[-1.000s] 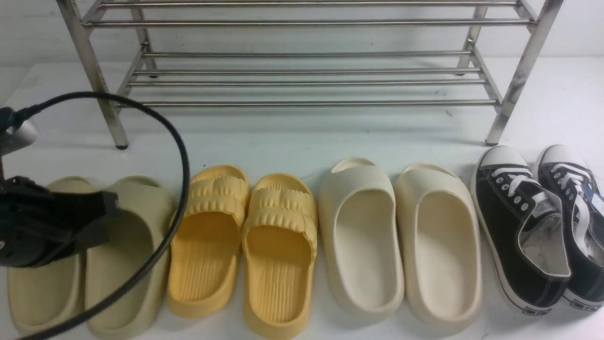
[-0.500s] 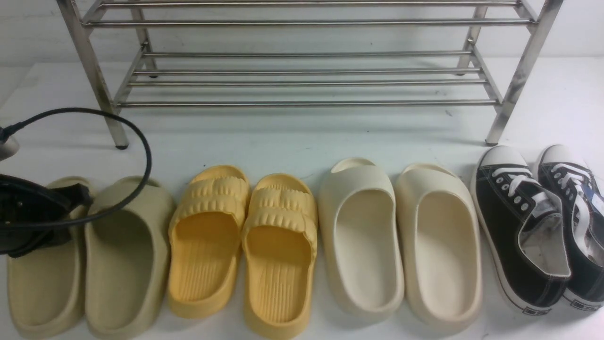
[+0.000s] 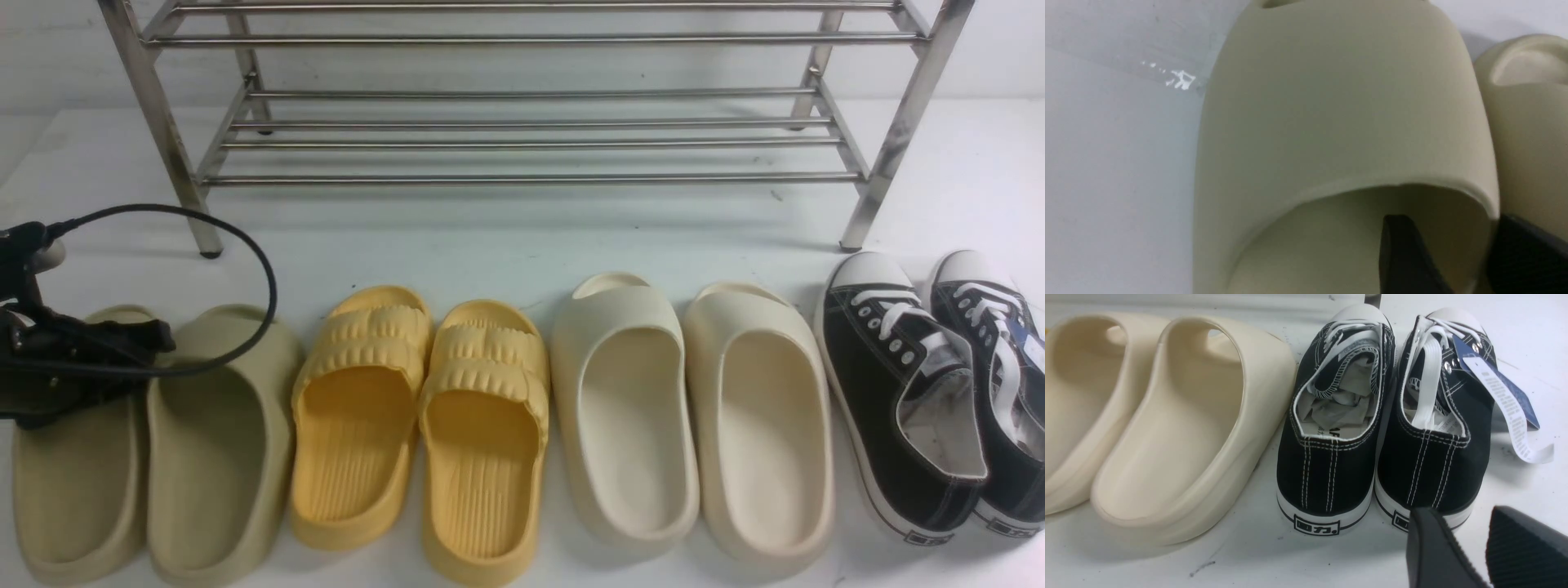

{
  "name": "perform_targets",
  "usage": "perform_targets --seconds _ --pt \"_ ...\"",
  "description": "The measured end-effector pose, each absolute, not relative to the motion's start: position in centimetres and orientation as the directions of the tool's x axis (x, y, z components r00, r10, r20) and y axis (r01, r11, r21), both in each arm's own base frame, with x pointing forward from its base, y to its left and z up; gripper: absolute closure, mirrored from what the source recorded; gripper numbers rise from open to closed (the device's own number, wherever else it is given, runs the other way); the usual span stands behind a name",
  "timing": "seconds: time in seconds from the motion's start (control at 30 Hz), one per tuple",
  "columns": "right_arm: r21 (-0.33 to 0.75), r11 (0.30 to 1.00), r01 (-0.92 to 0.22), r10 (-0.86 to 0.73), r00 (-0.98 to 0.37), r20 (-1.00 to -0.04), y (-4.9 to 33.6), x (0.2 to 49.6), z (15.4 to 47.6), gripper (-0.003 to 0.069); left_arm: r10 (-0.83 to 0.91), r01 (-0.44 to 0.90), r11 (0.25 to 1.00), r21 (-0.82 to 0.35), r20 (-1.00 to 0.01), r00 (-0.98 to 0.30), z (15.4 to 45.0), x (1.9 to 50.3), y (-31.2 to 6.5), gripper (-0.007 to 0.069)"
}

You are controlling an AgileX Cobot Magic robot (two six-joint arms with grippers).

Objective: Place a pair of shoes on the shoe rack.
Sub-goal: Use the left arm to grab the shoe closest to it

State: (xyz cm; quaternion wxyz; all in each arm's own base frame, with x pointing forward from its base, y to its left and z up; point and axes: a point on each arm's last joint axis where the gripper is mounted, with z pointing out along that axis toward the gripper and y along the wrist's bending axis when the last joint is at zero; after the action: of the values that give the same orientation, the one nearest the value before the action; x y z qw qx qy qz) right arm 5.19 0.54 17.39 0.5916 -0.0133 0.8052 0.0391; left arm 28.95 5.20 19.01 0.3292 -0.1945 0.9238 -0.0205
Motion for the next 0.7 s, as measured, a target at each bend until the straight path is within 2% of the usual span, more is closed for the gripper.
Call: perform_targets --seconds 0.17,0.4,0.6,0.7 --pt "0.047 0.997 -0.068 0.025 -0.300 -0.954 0.5 5.2 17.4 0.0420 -0.370 -0.346 0.923 -0.166 -0.625 -0.688 18.6 29.5 5.4 0.0391" --pt "0.047 0.997 -0.068 0.025 -0.300 -0.954 0.5 5.2 17.4 0.0420 -0.367 -0.344 0.924 -0.167 -0.639 -0.676 18.7 29.6 5.4 0.0412" --pt "0.047 0.997 -0.068 0.025 -0.300 -0.954 0.5 5.2 17.4 0.0420 -0.368 -0.346 0.924 -0.165 -0.633 -0.681 18.3 29.8 5.5 0.0513" --pt "0.047 0.997 -0.068 0.025 -0.300 -0.954 0.5 5.2 17.4 0.0420 -0.370 -0.349 0.923 -0.161 -0.620 -0.692 17.5 30.0 5.5 0.0519"
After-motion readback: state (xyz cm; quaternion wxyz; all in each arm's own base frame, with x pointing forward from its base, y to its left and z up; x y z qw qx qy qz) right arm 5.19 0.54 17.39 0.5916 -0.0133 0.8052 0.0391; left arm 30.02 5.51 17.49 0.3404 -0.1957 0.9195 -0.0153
